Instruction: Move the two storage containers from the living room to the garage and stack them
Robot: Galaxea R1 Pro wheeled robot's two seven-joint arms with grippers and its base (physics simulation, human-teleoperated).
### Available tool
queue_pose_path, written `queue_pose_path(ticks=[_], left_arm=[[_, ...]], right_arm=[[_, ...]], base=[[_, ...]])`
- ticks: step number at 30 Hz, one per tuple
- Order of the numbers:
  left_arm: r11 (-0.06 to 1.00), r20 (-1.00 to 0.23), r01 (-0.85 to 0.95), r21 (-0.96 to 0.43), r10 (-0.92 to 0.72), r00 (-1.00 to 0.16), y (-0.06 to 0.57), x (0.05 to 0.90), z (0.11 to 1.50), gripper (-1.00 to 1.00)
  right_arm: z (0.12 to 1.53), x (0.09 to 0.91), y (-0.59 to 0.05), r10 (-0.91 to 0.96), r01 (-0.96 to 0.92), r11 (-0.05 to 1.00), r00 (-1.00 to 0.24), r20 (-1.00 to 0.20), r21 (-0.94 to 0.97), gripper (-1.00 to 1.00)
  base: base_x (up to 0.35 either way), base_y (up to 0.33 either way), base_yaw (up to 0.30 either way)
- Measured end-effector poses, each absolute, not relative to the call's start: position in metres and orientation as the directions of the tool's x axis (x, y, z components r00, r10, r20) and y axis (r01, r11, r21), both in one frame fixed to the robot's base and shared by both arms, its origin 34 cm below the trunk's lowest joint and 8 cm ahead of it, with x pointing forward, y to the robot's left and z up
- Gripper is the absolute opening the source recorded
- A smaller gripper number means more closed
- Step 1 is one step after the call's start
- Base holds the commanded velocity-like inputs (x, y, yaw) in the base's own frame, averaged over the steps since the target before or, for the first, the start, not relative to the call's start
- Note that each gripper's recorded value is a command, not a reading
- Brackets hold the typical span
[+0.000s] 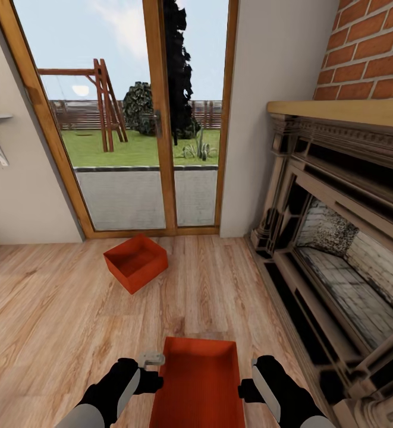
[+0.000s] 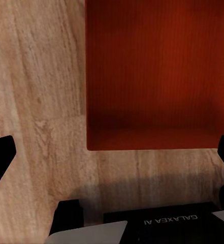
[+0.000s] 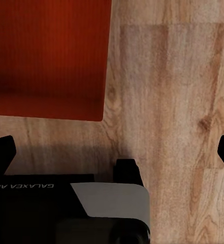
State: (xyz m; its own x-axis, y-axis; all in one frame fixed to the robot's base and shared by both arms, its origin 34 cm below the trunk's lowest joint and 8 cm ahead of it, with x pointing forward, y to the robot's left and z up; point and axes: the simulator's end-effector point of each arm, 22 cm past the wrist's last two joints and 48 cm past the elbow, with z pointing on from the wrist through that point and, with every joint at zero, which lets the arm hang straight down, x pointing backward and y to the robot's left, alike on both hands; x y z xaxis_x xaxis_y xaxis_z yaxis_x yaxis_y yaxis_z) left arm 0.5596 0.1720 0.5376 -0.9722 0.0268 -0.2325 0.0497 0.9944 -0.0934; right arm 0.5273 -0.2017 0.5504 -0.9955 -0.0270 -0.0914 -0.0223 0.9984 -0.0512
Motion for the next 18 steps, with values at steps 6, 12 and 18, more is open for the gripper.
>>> queue_pose_path(ticks=[6,12,18], left_arm=[[0.994,-0.231,0.05,-0.094,0.027,-0.973,0.1719,0.5593,0.5375,1.0],[0.994,-0.231,0.05,-0.093,0.027,-0.973,0.172,0.5593,0.5375,1.0],[0.995,-0.231,0.053,-0.09,0.031,-0.972,0.1724,0.5593,0.5375,1.0]], right_arm=[[0.5502,0.5271,-0.2017,-0.027,-0.022,0.998,-0.995,-0.091,-0.051,1.0],[0.55,0.5269,-0.2017,-0.027,-0.022,0.998,-0.996,-0.09,-0.051,1.0],[0.55,0.5269,-0.2015,-0.027,-0.022,0.998,-0.996,-0.09,-0.05,1.0]], base=[[0.0,0.0,0.0],[0.0,0.0,0.0],[0.0,0.0,0.0]])
